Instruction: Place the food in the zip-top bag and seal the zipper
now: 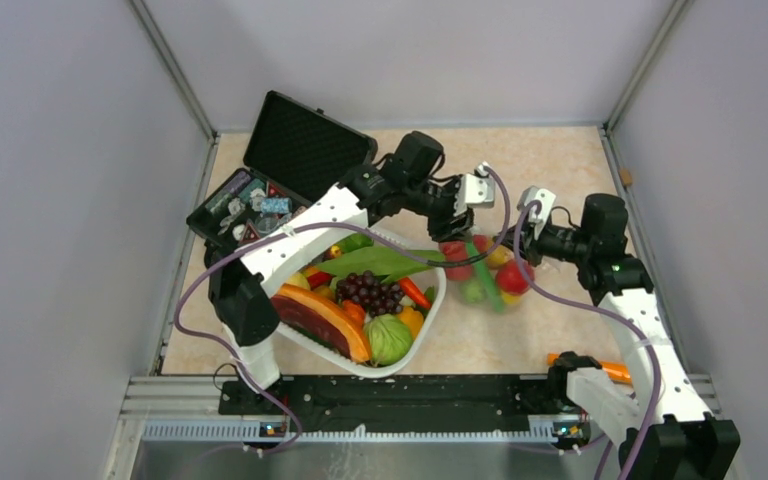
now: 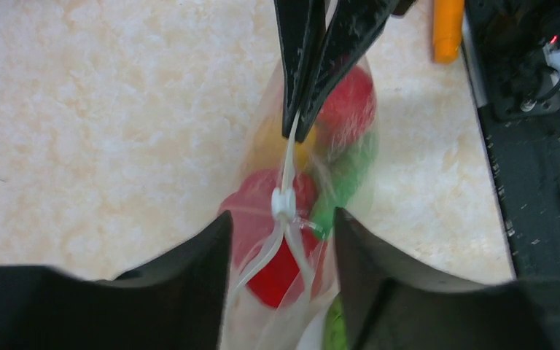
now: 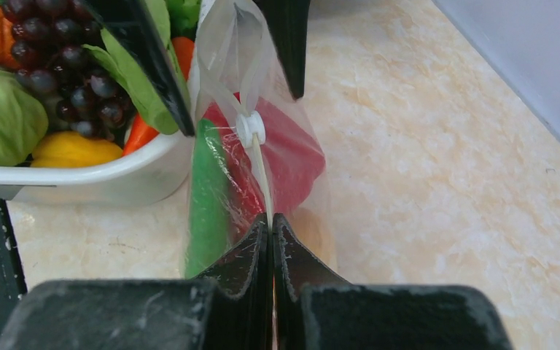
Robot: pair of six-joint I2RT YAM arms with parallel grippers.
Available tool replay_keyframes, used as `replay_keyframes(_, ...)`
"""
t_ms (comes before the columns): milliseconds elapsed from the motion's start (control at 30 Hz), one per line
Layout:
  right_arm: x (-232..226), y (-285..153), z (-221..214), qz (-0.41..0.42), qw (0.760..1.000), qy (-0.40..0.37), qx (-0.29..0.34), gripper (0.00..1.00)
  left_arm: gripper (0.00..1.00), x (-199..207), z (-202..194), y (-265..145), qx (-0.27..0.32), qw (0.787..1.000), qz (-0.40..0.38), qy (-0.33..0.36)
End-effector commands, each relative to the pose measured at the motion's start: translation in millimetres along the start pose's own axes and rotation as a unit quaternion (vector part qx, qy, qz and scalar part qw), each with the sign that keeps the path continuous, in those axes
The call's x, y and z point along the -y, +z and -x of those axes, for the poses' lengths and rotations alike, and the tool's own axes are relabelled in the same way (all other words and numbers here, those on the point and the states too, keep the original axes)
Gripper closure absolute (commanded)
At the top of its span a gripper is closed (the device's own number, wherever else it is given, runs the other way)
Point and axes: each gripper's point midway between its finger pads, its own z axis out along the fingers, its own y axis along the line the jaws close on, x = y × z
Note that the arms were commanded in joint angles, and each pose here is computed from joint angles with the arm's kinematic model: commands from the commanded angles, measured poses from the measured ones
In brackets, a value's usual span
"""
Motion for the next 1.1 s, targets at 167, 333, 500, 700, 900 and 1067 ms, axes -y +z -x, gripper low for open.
replay_keyframes(167,16,-8,19,-0.037,0.999,-0.040,0.005,1.00,0.01,-27,35,-45,0.062,0.993,0.092,-0.028)
replay_keyframes(333,17,-8,20,-0.041,0.998,-0.046,0.010,1.00,0.01,-56,26,-91,0.129,0.972,0.172,-0.095)
replay_keyframes(500,16,-8,20,-0.043,0.998,-0.047,0.014,1.00,0.01,-21,-8,-81,0.114,0.985,0.095,-0.092)
replay_keyframes(700,15,-10,24,-0.045,0.998,-0.051,0.019,1.00,0.01,-14,-22,-63,0.132,0.986,0.067,-0.080)
replay_keyframes(900,13,-12,27,-0.045,0.997,-0.055,0.021,1.00,0.01,-39,-23,-55,0.144,0.981,0.103,-0.074)
replay_keyframes(1067,13,-13,28,-0.047,0.997,-0.056,0.022,1.00,0.08,-41,-13,-46,0.176,0.979,0.078,-0.075)
